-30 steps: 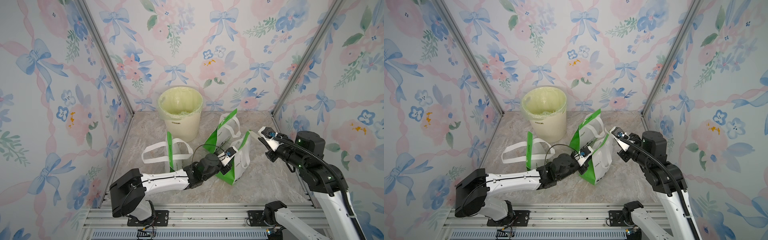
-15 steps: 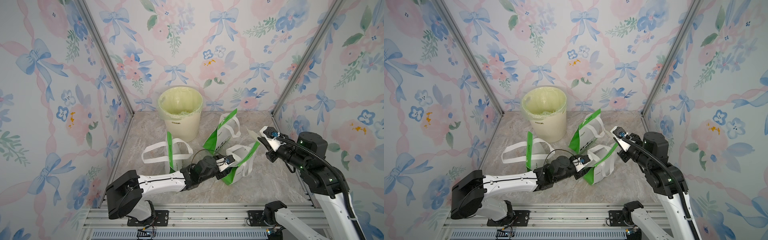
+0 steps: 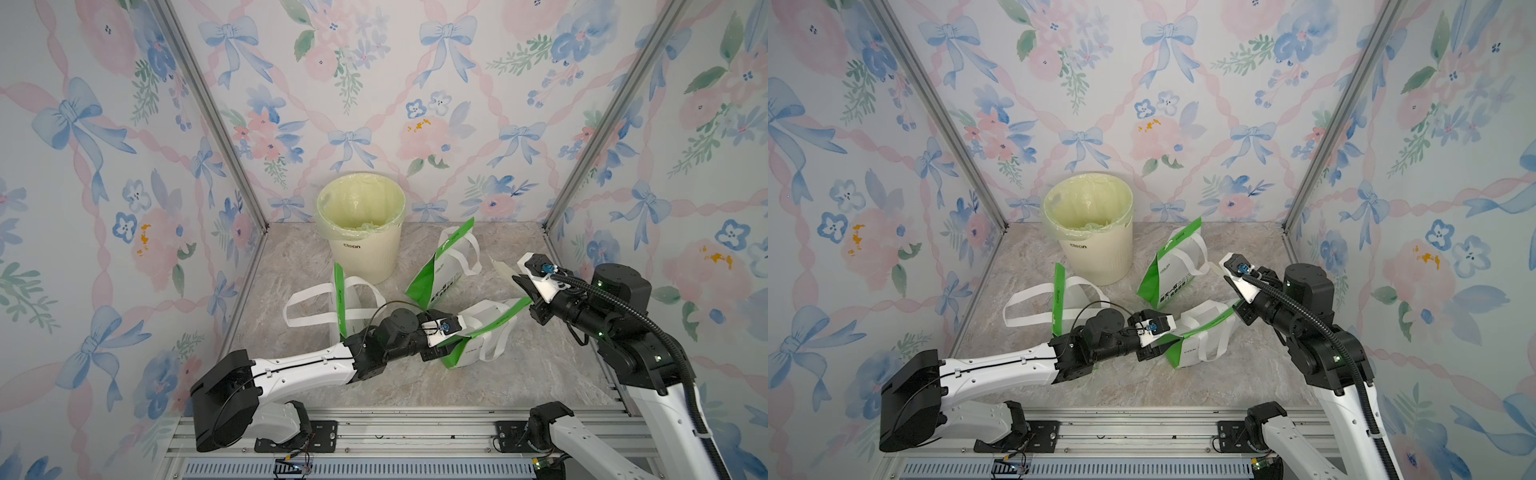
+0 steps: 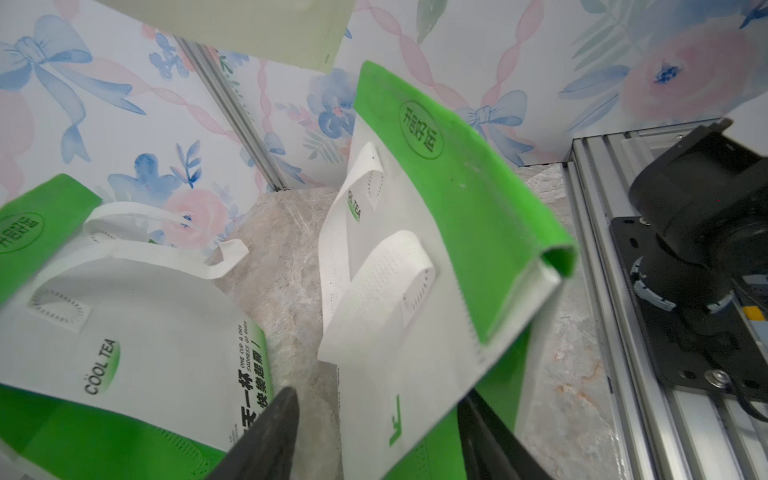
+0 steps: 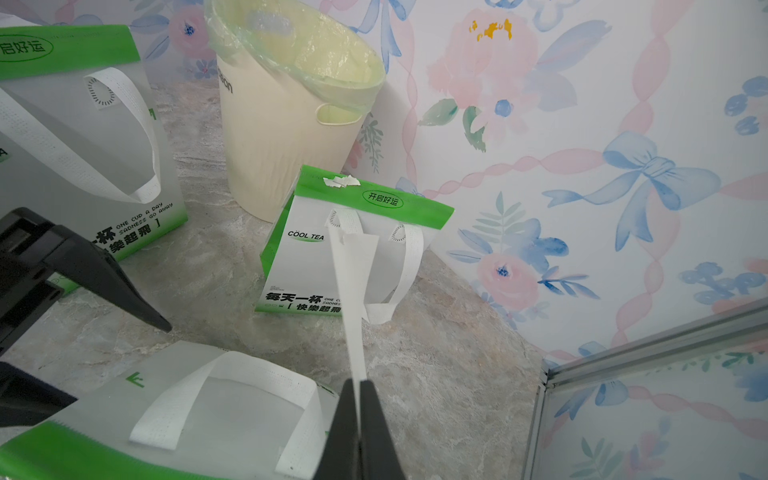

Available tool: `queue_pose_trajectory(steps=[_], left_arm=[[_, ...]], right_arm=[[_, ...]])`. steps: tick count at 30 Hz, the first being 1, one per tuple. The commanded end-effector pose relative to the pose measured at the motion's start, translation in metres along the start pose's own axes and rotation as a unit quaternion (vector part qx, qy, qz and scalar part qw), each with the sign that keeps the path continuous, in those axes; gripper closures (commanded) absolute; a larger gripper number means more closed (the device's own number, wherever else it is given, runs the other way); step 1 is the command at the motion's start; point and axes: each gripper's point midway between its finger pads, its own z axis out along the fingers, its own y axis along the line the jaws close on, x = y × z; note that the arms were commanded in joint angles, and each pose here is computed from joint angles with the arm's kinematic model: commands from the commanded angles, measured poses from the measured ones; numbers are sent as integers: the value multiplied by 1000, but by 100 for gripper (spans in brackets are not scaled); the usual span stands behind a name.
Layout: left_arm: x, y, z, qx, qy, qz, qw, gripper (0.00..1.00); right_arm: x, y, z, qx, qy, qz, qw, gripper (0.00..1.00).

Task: Shred takeout receipts and throw away
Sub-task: Place the takeout bag at the center of the board, then shred the takeout receipt.

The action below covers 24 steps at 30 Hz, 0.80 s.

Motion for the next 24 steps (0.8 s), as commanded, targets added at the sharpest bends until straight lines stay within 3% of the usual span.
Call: queue_pose_trajectory(steps=[1,6,9,16,19,24], left_arm=[[12,-9,-7,28,13,12,999,36],[0,1,-31,11,1,26,1000,36],[-35,16,-54,-10,-43,21,999,35],[-123,103,-107,-95,-151,-59,982,36],[-150,127,-120,-84,-186,-66,977,36],[-179,139,-127,-29,-220,-59,973,32]], right_arm=[[-5,3,1,-7,-10,6,1000,100],[-14,2,0,-14,-21,12,1000,100],[-23,9,0,-44,-27,21,998,100],[-50,44,20,-159,-34,32,986,100],[-62,63,32,-206,-36,27,977,100],[-82,88,46,-272,-52,34,960,100]])
